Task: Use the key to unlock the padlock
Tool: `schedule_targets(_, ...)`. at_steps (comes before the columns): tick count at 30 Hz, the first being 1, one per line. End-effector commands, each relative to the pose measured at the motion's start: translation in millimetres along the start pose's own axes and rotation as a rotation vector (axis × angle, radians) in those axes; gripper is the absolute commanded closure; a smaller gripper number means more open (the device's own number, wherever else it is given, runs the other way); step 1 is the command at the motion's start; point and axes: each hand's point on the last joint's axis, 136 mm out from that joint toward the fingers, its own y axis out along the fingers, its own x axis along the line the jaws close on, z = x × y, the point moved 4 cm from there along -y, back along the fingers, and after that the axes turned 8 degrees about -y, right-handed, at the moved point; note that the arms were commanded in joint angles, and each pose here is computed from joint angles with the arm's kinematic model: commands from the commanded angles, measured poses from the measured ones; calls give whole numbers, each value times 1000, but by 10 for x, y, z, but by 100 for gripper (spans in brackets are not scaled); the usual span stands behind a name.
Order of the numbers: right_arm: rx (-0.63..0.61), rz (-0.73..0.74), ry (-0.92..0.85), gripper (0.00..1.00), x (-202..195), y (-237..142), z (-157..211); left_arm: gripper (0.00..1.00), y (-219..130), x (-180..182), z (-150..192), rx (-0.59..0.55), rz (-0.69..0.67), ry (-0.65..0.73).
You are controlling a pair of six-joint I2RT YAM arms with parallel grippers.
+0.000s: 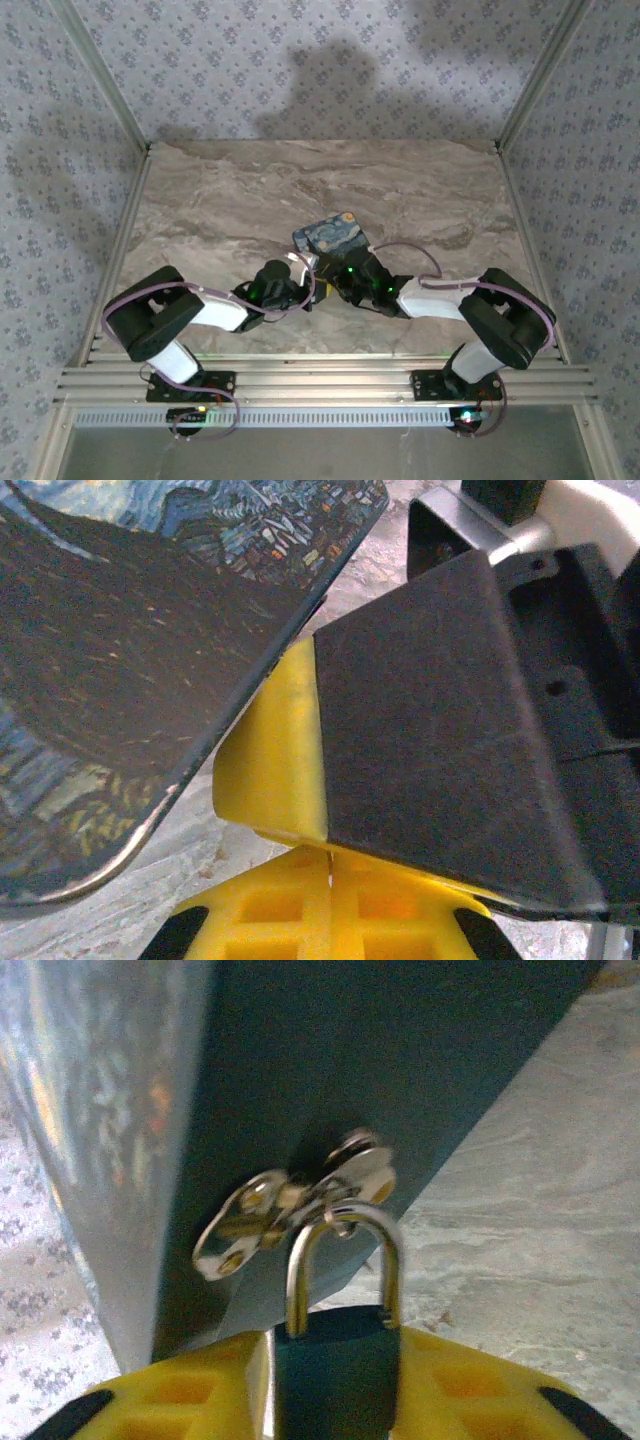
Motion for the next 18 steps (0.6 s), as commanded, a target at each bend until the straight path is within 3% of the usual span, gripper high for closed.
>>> schedule_targets(1, -5, 50, -25, 76, -66, -63, 19, 100, -7, -142, -74, -28, 66, 22)
schedule_targets(9, -19, 126, -130, 95, -41, -174, -30, 100, -14, -131, -48, -10, 33, 53)
schedule_targets(14, 15, 202, -231, 99, -38, -240, -32, 77, -26, -101, -46, -3, 0, 61)
schedule_targets(18, 86, 284, -348, 100, -34, -305, -16, 72, -94, -71, -57, -4, -43, 88)
